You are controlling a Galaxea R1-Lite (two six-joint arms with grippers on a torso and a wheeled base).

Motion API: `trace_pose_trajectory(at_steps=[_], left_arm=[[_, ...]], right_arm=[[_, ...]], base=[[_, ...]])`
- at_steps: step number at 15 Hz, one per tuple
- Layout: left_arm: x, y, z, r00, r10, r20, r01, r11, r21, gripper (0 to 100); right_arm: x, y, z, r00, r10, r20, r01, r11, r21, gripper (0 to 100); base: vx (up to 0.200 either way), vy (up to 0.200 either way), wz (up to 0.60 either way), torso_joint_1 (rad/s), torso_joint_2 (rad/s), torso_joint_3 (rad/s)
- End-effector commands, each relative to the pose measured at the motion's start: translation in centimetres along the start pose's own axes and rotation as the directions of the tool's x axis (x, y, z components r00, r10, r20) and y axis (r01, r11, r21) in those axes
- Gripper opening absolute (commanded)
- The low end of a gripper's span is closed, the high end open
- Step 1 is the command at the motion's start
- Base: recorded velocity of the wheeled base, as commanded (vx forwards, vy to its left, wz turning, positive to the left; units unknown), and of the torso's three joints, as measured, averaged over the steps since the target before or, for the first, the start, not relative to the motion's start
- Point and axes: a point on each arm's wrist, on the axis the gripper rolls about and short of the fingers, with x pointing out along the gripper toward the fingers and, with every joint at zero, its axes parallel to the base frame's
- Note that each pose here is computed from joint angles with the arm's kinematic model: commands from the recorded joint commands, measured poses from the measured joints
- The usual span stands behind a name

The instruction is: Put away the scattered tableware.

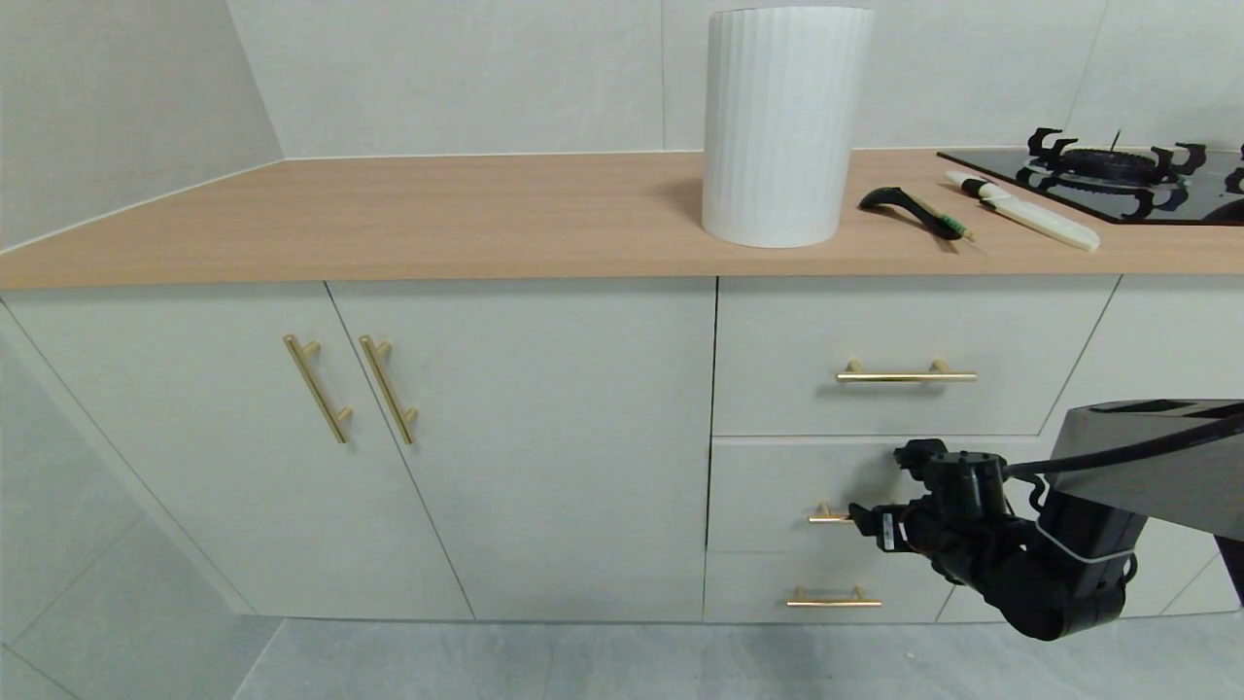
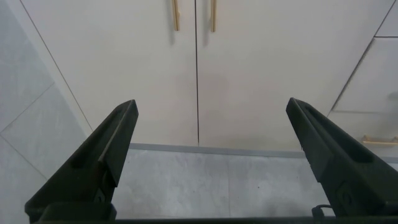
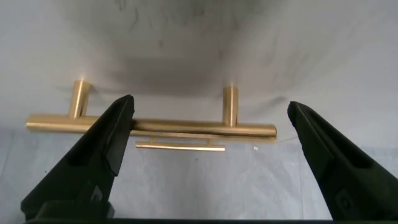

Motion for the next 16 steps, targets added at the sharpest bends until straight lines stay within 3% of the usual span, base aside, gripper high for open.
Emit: trace_pose_trajectory(at_steps=[1, 4, 9, 13, 16], left_arm=[[0.0, 0.0, 0.0, 1.000, 0.000, -0.001, 0.000, 1.000, 0.001, 100], [0.0, 0.0, 0.0, 1.000, 0.000, -0.001, 0.000, 1.000, 0.001, 100], [0.0, 0.0, 0.0, 1.000, 0.002, 0.000, -0.002, 1.000, -0.001, 100], [0.0, 0.0, 0.0, 1.000, 0.000, -0.001, 0.000, 1.000, 0.001, 100], [0.0, 0.0, 0.0, 1.000, 0.000, -0.001, 0.000, 1.000, 0.001, 100]], right_arm=[[0.0, 0.1, -0.1, 1.000, 0.001, -0.007, -0.001, 1.000, -0.003, 100], [-0.3, 0.1, -0.2, 1.000, 0.002, -0.013, -0.002, 1.000, -0.008, 100], [-3.9, 0.1, 1.3, 0.995, 0.008, -0.095, -0.015, 0.998, -0.069, 100], [-11.0, 0.6, 5.2, 0.985, 0.050, -0.164, -0.068, 0.992, -0.104, 100], [-15.2, 0.8, 7.6, 0.987, 0.085, -0.135, -0.101, 0.989, -0.112, 100]], base=[[0.000, 0.000, 0.00, 0.000, 0.00, 0.000], [0.000, 0.000, 0.00, 0.000, 0.00, 0.000], [0.000, 0.000, 0.00, 0.000, 0.00, 0.000], [0.000, 0.000, 0.00, 0.000, 0.00, 0.000], [0.000, 0.000, 0.00, 0.000, 0.00, 0.000]])
